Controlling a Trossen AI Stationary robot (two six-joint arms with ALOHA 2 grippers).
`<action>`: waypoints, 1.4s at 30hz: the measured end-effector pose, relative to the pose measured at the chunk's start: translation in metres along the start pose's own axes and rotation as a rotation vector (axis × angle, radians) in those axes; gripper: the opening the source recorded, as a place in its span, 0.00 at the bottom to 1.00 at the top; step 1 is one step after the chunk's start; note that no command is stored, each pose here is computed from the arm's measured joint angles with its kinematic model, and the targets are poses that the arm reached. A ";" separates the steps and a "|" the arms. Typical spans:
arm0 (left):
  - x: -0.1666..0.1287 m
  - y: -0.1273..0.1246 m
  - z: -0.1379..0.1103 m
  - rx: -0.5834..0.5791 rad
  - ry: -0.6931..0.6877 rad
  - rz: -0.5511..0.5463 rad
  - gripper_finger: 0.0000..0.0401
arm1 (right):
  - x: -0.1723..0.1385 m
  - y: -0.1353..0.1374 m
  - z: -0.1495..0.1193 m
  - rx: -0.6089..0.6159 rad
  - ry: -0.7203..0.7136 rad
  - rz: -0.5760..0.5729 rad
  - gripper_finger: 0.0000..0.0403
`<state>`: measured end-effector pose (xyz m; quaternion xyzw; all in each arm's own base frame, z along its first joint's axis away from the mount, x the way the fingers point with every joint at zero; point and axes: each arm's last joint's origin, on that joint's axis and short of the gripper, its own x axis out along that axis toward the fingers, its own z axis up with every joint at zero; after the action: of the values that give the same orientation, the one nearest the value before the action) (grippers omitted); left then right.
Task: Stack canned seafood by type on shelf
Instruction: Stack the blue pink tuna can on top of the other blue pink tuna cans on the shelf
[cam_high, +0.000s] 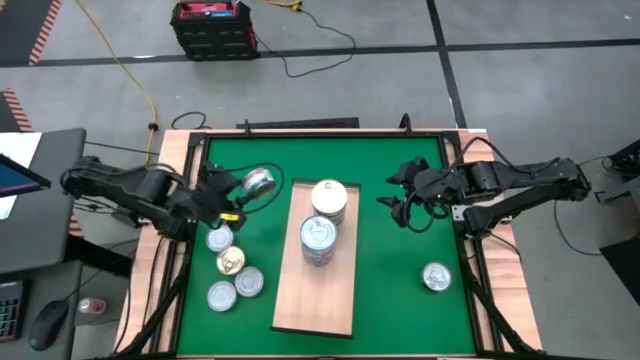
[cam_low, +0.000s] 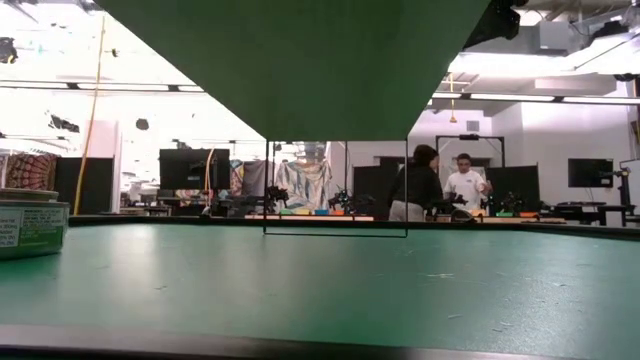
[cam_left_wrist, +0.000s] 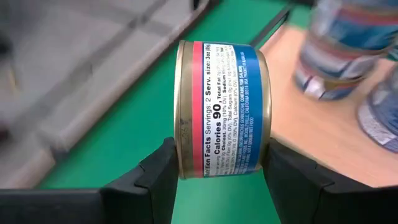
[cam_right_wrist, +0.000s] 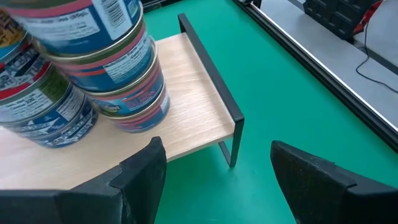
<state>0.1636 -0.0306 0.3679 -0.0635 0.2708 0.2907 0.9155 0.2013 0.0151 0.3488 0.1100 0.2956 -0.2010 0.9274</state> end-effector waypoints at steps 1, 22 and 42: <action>-0.004 0.001 0.006 0.078 -0.038 -0.007 0.49 | 0.000 -0.001 0.000 0.003 -0.001 -0.003 0.77; 0.018 -0.039 0.074 1.438 -0.548 0.123 0.50 | 0.024 -0.027 0.014 0.190 -0.018 -0.148 0.77; 0.066 -0.045 0.081 1.765 -0.544 0.148 0.50 | 0.025 -0.028 0.016 0.253 -0.044 -0.153 0.77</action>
<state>0.2716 -0.0127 0.3997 0.7444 0.1732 0.0417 0.6435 0.2159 -0.0226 0.3442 0.1989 0.2551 -0.3090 0.8944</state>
